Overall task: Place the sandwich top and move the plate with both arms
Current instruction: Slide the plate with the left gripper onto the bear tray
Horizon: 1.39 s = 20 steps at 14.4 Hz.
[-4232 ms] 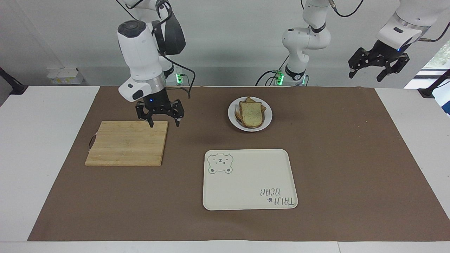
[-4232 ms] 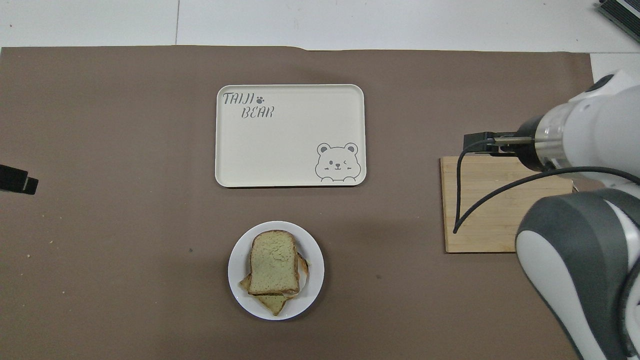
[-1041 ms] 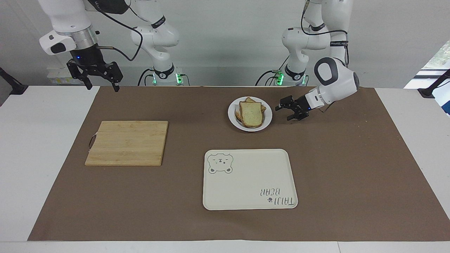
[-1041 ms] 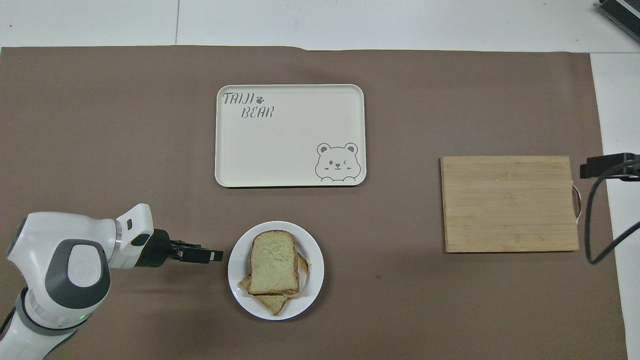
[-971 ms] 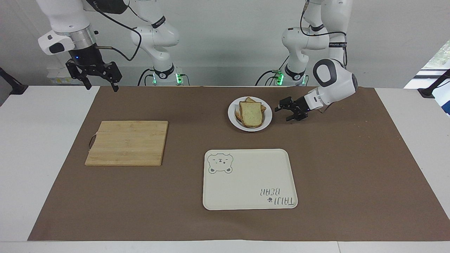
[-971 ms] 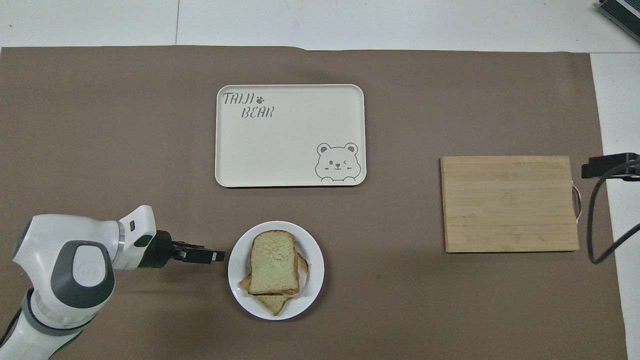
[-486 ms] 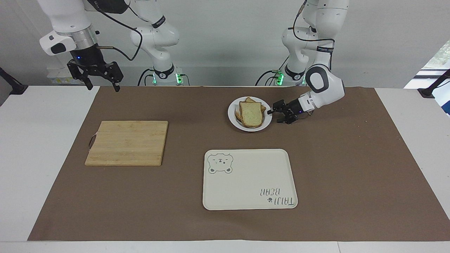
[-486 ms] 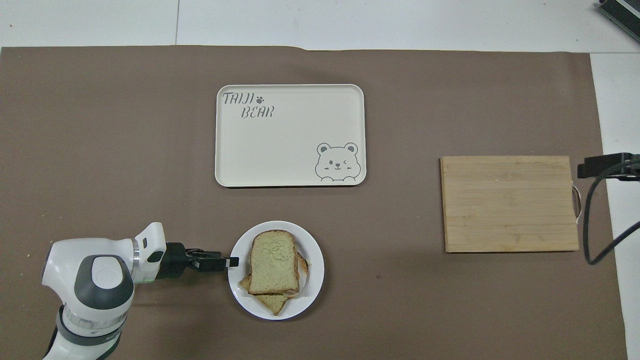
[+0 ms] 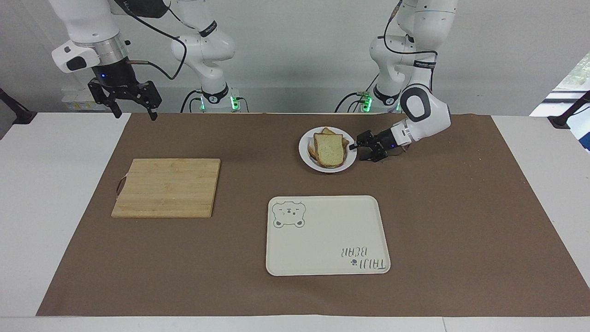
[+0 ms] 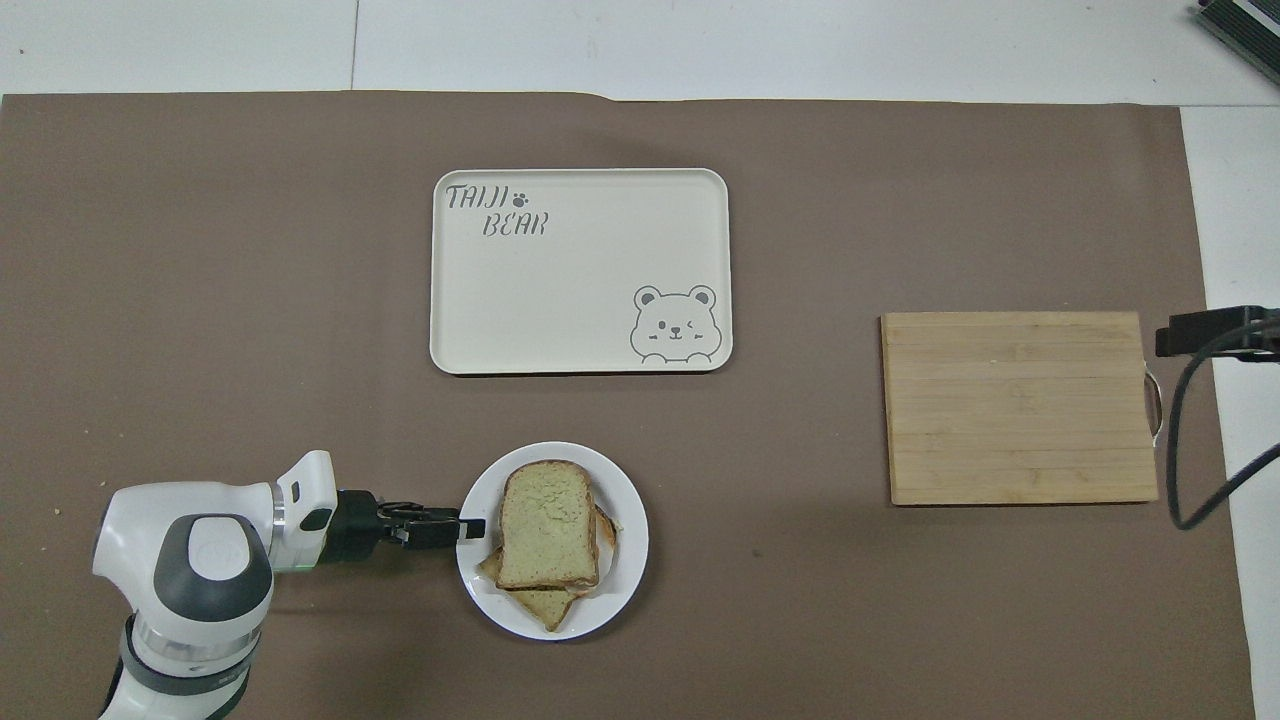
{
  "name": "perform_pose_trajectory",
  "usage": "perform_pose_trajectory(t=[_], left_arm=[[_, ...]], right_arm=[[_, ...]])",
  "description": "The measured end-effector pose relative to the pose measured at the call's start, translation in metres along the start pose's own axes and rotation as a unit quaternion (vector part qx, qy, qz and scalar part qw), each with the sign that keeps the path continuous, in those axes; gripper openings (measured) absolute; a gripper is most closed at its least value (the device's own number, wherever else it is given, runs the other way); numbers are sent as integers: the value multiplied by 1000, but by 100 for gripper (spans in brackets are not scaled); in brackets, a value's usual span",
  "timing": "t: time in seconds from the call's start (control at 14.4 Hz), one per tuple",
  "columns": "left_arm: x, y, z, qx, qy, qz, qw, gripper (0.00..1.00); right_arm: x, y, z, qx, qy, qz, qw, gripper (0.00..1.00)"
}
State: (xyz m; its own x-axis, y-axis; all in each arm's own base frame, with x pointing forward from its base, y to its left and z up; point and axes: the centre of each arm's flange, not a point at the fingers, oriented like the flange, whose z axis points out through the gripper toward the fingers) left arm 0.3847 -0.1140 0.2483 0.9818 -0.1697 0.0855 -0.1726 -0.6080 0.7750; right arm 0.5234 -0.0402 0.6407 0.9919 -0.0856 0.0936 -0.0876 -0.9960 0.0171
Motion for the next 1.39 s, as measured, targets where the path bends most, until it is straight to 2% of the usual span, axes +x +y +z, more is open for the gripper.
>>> perform_pose_trajectory(t=[0.14,0.35,0.83,1.11,1.25,1.39], left_arm=[[-4,2,9,-3,-12,5,1000,42],[-6,7,15,-13,-19,7,1000,6],[-6,9,15,-26,-21,16,999,6],[-8,12,18,-47,-33,14,998,6],[4,17,12,-56,-27,14,998,6],[33,26,3,-60,-13,9,998,6]], right_arm=[[0,0,0,0,0,0,1000,100],[0,-9,0,0,0,-9,1000,100],[0,-17,-1,12,-8,-33,999,100],[5,-20,-1,11,-18,-42,999,100],[5,-20,-1,11,-19,-42,999,100],[5,-20,-2,11,-18,-42,999,100]])
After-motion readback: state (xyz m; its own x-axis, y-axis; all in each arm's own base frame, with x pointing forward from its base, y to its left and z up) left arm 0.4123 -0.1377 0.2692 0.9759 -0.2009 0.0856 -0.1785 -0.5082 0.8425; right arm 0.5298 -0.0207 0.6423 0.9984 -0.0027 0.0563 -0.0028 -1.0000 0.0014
